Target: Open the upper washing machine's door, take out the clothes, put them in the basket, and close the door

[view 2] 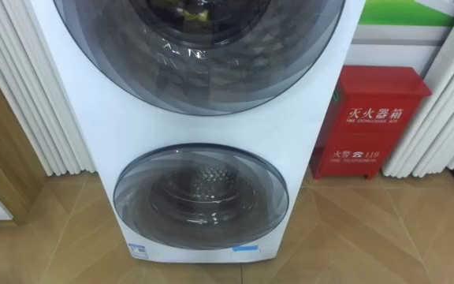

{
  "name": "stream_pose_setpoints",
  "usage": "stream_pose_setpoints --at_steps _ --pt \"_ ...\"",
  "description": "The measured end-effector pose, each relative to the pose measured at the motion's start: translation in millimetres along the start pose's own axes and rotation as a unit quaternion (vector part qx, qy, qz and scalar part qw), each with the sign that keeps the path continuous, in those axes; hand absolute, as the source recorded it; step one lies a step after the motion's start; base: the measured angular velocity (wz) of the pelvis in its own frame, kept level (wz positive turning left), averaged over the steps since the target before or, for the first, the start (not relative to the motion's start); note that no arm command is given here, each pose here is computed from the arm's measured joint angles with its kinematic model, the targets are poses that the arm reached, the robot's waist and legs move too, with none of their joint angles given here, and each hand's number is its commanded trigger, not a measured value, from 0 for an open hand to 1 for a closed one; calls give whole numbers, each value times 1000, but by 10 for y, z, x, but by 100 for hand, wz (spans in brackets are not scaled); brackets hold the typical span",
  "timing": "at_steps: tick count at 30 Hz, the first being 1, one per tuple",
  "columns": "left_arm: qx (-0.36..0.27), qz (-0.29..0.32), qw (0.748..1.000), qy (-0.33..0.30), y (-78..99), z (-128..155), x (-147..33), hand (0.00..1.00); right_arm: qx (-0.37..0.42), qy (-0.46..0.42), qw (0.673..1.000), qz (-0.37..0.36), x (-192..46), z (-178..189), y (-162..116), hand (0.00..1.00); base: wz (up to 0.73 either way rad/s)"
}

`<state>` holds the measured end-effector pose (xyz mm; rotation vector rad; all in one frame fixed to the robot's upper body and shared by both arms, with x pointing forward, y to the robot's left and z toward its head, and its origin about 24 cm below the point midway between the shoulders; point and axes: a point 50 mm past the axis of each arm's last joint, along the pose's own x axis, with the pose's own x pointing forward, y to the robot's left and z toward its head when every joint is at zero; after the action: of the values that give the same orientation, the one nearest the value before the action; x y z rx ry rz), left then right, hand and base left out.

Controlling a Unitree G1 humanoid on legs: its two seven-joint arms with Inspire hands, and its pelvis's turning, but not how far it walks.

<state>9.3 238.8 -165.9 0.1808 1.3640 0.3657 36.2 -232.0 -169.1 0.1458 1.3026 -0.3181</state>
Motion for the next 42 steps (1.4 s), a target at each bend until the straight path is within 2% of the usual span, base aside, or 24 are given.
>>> stream_pose_setpoints --at_steps 17,20,26,29,32,36,40,42 --pt "-30 -5 999 11 0 -32 2 0 -3 5 1000 5 8 7 13 0 0" --pt "-31 -9 999 2 -11 24 10 0 5 -16 1000 13 14 124 50 0 1" --pt "-33 -26 999 -13 0 111 23 0 32 -148 988 43 -33 915 243 0 10" --pt "-42 -34 998 -12 36 93 25 0 41 -238 969 58 -182 1366 301 0 -1" --pt "-46 -35 998 -11 69 73 23 0 45 -314 946 60 -369 1719 297 0 0" --pt "-46 -32 998 -8 91 42 20 0 41 -419 905 57 -740 2219 266 0 0" --pt "-40 -23 999 -2 165 16 23 0 49 -498 863 70 -1092 2633 360 0 0" --pt "-38 -24 999 3 163 6 23 0 45 -517 852 74 -1188 2758 397 0 4"
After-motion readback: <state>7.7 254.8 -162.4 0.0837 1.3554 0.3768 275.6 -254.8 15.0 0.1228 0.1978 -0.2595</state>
